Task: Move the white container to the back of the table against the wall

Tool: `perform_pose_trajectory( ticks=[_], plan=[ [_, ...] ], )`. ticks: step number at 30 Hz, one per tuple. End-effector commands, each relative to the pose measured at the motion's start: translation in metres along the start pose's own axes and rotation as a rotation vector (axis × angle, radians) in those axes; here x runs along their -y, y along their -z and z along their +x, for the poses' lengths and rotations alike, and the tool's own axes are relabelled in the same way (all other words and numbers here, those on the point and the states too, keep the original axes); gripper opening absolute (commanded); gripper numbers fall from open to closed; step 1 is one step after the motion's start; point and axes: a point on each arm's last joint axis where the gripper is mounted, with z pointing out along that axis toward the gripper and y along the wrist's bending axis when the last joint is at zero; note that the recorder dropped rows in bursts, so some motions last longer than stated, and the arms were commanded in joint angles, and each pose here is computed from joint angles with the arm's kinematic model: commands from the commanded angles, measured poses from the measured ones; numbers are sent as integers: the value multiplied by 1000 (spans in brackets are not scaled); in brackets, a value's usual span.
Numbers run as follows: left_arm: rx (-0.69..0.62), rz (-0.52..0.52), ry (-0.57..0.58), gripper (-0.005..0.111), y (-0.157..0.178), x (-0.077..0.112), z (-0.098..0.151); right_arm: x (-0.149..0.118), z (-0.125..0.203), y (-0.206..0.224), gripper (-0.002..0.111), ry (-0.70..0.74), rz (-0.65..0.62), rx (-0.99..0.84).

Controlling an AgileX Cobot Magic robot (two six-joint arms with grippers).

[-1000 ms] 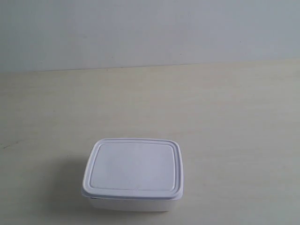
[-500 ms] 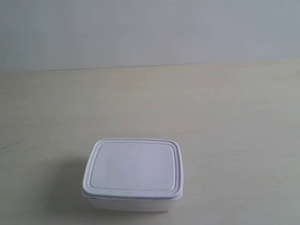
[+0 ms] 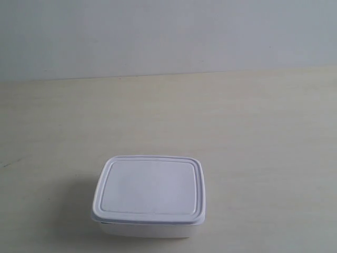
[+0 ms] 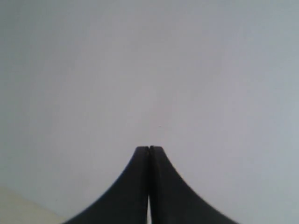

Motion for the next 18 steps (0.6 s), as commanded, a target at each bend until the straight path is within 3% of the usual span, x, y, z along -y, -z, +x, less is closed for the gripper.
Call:
perform_pose_trajectory(
  ticks=[1, 5, 10, 12, 18],
  plan=[
    [17, 22, 137, 0, 1, 2, -2, 0, -1, 1, 0, -39, -5, 27],
    [-23, 16, 121, 0, 1, 1, 2, 0, 1, 1, 0, -9, -4, 5],
    [-64, 42, 309, 0, 1, 3, 4, -6, -2, 0, 0, 30, -14, -39],
    [-45, 94, 348, 0, 1, 8, 2, -14, -9, 1, 0, 27, -23, -49],
    [5, 299, 317, 0, 4, 25, -6, -36, -33, 4, 0, 24, -63, -34]
  ],
)
